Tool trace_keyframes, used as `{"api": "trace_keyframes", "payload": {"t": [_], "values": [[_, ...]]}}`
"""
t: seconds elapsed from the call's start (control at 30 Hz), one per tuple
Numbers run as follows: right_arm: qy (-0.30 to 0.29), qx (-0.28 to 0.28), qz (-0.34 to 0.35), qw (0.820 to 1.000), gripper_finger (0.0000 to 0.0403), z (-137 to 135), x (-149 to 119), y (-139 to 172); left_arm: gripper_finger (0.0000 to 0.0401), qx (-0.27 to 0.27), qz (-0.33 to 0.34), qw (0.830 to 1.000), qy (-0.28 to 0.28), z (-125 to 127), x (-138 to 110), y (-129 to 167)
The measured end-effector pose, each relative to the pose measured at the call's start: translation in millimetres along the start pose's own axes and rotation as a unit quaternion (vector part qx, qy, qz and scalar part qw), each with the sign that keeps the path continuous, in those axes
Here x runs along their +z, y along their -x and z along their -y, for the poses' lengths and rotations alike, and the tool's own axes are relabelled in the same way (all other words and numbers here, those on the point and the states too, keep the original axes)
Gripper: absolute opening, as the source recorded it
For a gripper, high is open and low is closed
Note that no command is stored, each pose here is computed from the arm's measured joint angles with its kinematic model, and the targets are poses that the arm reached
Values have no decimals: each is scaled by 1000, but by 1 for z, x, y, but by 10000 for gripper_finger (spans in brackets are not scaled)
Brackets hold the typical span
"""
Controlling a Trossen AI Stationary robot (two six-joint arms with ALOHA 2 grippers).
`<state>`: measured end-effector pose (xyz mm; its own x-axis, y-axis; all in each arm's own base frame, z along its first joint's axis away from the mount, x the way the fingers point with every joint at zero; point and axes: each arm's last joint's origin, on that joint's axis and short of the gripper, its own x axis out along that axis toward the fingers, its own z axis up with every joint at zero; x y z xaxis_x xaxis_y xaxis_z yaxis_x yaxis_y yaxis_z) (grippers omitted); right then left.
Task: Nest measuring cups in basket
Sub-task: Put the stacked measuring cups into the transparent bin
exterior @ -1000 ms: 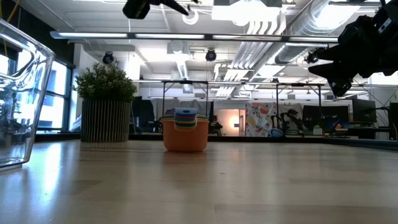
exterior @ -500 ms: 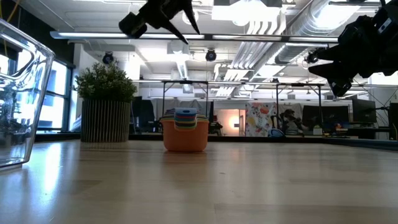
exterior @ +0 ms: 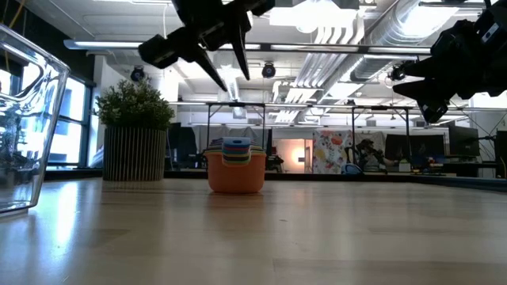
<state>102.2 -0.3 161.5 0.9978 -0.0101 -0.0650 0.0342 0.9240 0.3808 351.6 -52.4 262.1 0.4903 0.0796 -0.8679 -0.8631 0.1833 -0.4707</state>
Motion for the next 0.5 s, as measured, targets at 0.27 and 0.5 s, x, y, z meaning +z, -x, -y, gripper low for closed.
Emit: {"api": "trace_keyframes", "payload": {"t": [0.27, 0.5], "values": [[0, 0, 0, 1000, 169, 0, 0, 0, 205, 1, -1, 1000, -11, 2, -3, -7], [0, 0, 0, 1000, 169, 0, 0, 0, 242, -55, 20, 996, -64, 14, -2, -10]]}}
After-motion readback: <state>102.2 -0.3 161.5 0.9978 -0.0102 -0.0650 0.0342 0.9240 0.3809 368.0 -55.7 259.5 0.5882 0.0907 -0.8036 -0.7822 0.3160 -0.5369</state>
